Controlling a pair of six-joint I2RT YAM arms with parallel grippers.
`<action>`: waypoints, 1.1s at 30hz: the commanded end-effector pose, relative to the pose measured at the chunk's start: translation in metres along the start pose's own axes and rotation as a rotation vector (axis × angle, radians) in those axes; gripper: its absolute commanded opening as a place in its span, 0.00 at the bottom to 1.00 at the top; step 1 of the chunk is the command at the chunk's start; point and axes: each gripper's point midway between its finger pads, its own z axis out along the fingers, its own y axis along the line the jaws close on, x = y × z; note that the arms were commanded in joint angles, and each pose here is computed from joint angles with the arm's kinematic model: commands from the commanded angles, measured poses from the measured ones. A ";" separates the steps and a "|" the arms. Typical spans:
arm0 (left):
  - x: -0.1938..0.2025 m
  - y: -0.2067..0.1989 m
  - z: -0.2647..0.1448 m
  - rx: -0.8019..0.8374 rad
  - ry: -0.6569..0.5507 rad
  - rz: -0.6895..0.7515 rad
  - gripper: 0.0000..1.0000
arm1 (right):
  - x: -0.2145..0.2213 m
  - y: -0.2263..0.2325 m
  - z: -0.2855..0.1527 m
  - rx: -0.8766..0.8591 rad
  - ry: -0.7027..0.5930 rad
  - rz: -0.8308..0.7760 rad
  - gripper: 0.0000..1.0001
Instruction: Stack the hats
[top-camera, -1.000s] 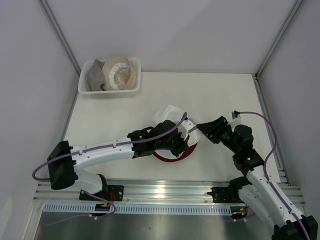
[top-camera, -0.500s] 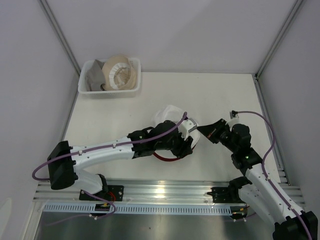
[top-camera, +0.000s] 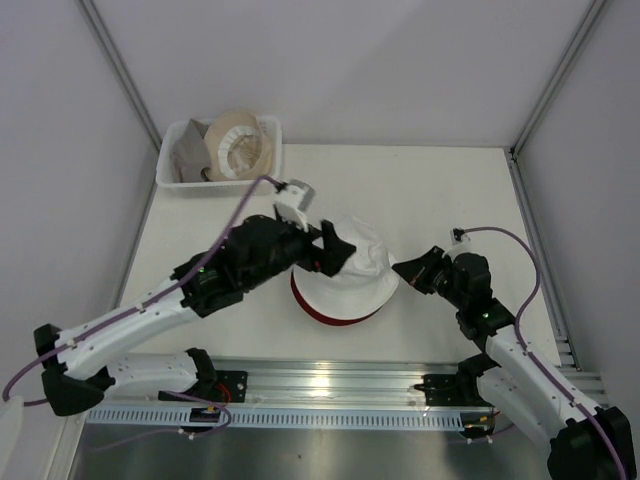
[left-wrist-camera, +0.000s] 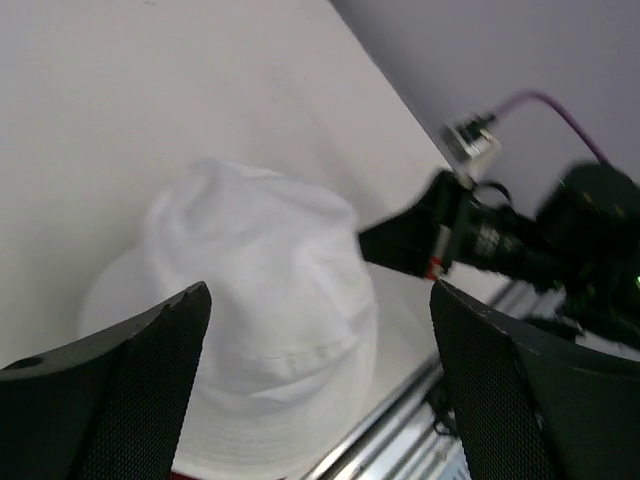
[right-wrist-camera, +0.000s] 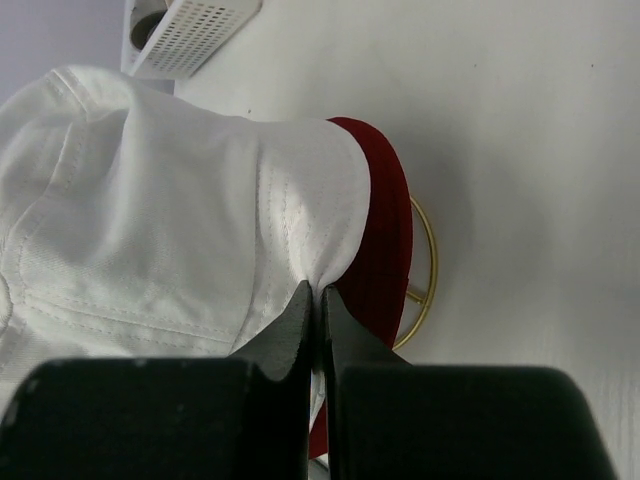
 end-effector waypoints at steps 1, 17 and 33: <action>-0.005 0.062 -0.018 -0.210 -0.095 -0.288 0.92 | -0.006 0.001 0.001 -0.018 -0.063 -0.099 0.00; 0.093 0.162 -0.032 -0.469 -0.188 -0.710 0.65 | -0.001 -0.010 0.006 -0.013 -0.127 -0.157 0.00; 0.098 0.149 -0.007 -0.327 -0.202 -0.716 0.53 | -0.002 0.000 0.012 -0.046 -0.121 -0.151 0.00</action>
